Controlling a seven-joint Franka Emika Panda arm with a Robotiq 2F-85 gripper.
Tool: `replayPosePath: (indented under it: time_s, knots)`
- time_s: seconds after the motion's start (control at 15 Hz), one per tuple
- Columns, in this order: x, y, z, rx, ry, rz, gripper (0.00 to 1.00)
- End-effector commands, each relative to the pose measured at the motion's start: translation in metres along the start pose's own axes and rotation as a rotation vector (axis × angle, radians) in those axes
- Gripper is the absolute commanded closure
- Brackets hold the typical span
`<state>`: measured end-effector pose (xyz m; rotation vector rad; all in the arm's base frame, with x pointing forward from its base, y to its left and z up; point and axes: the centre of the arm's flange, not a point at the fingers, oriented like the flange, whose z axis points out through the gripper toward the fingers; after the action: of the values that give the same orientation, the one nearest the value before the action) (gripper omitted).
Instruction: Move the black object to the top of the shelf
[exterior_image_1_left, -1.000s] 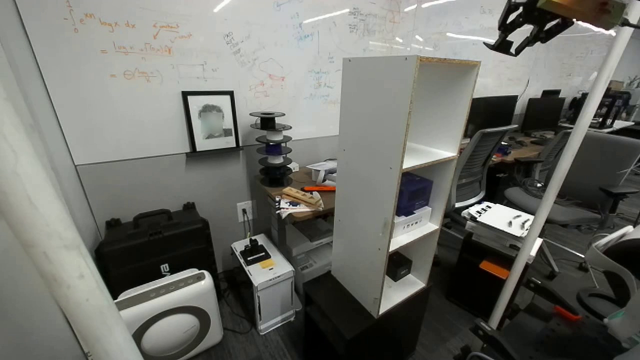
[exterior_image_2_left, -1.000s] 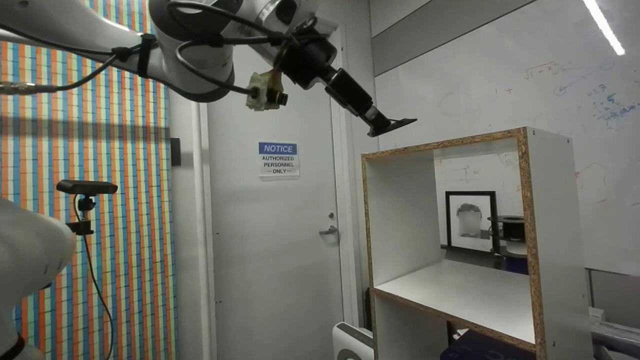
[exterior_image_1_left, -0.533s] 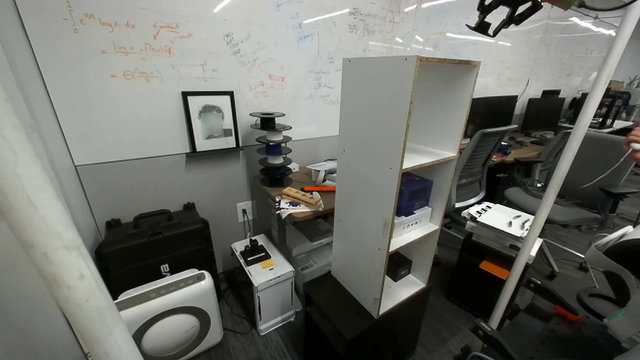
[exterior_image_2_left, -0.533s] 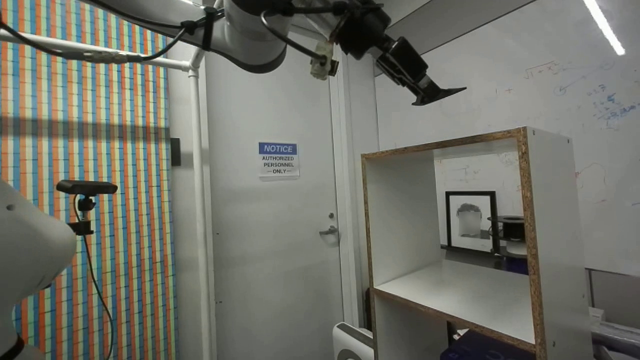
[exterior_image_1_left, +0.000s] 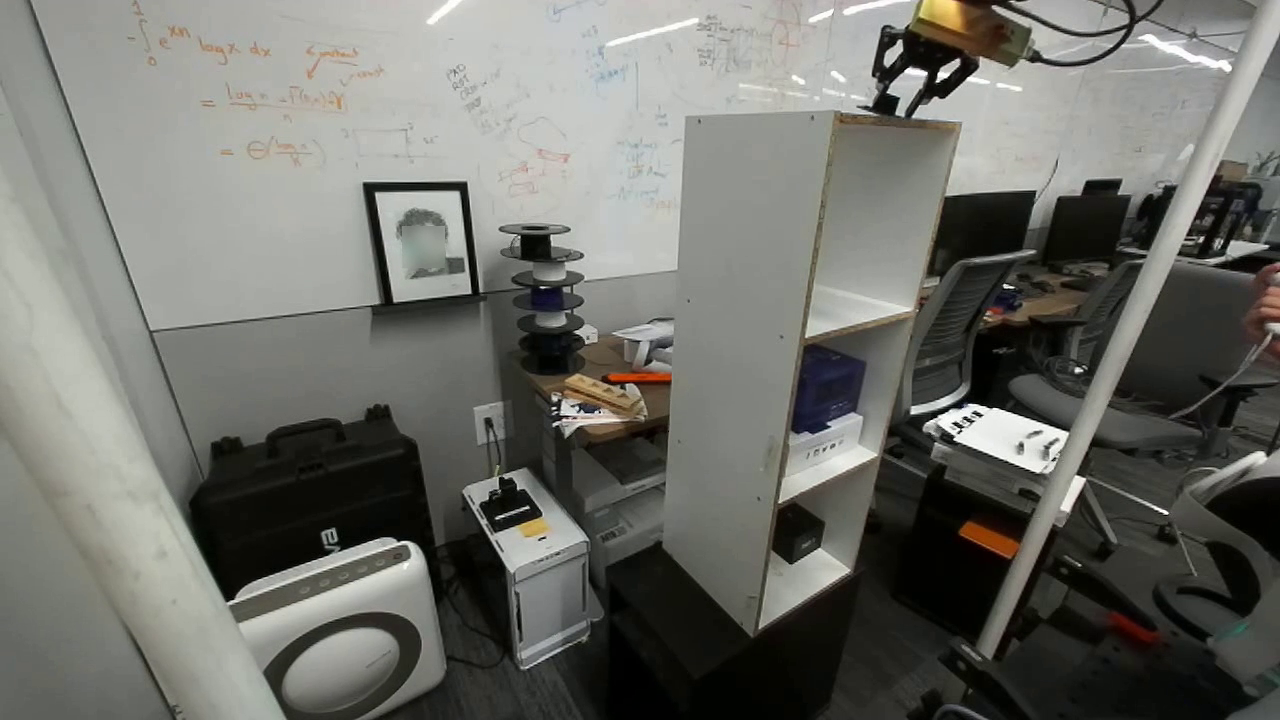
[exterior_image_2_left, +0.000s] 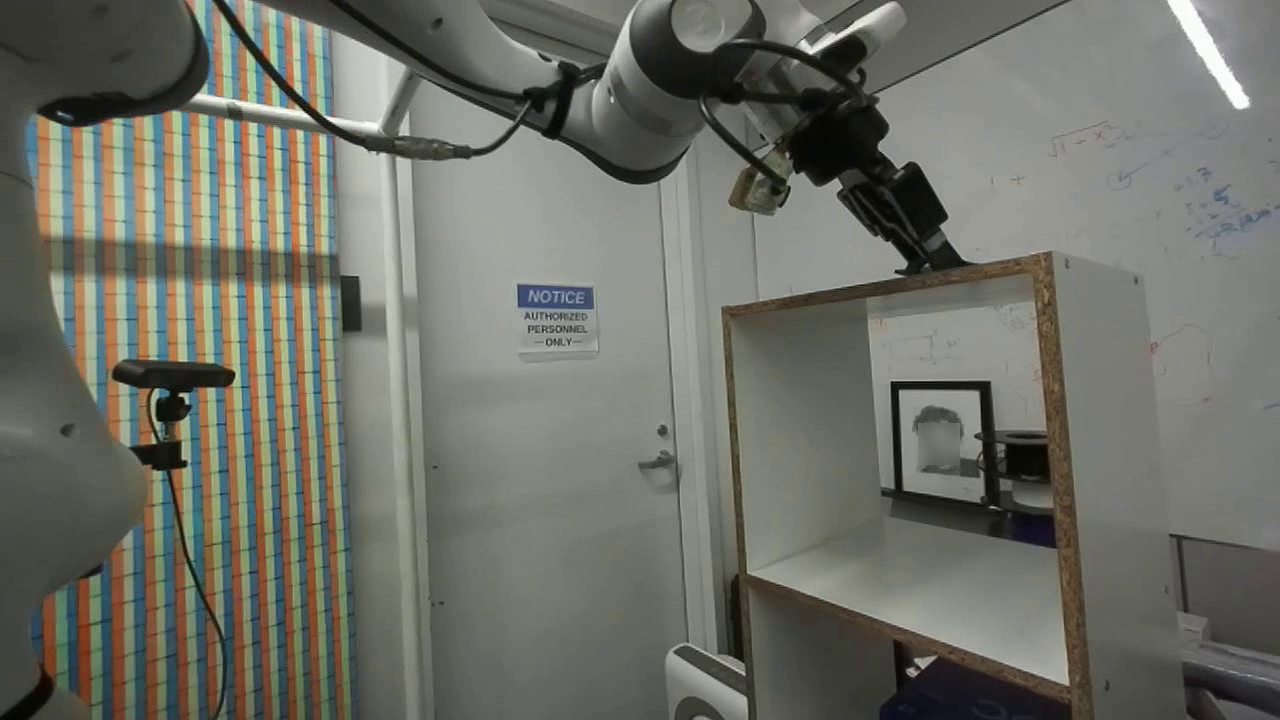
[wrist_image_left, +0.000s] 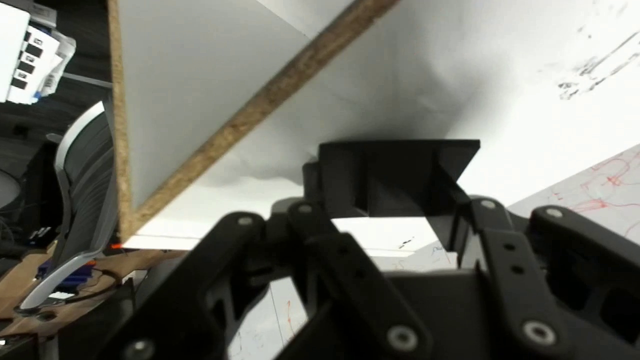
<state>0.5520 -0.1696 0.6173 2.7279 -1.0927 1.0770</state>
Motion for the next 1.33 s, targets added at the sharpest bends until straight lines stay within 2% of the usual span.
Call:
replayPosePath:
  time_s: [0.0, 0.07, 0.27, 0.6, 0.8, 1.0, 1.27]
  knots:
    - [0.020, -0.032, 0.009, -0.013, -0.027, -0.037, 0.25]
    - [0.018, -0.034, 0.006, -0.019, -0.029, -0.051, 0.24]
    - [0.000, -0.035, -0.010, -0.047, -0.052, -0.096, 0.01]
    - [-0.048, -0.026, -0.043, -0.054, -0.145, -0.189, 0.00]
    - [-0.094, -0.008, -0.045, -0.034, -0.316, -0.293, 0.00]
    - [-0.119, 0.021, -0.053, 0.008, -0.394, -0.359, 0.00]
    - [-0.166, 0.068, -0.044, -0.013, -0.607, -0.518, 0.00]
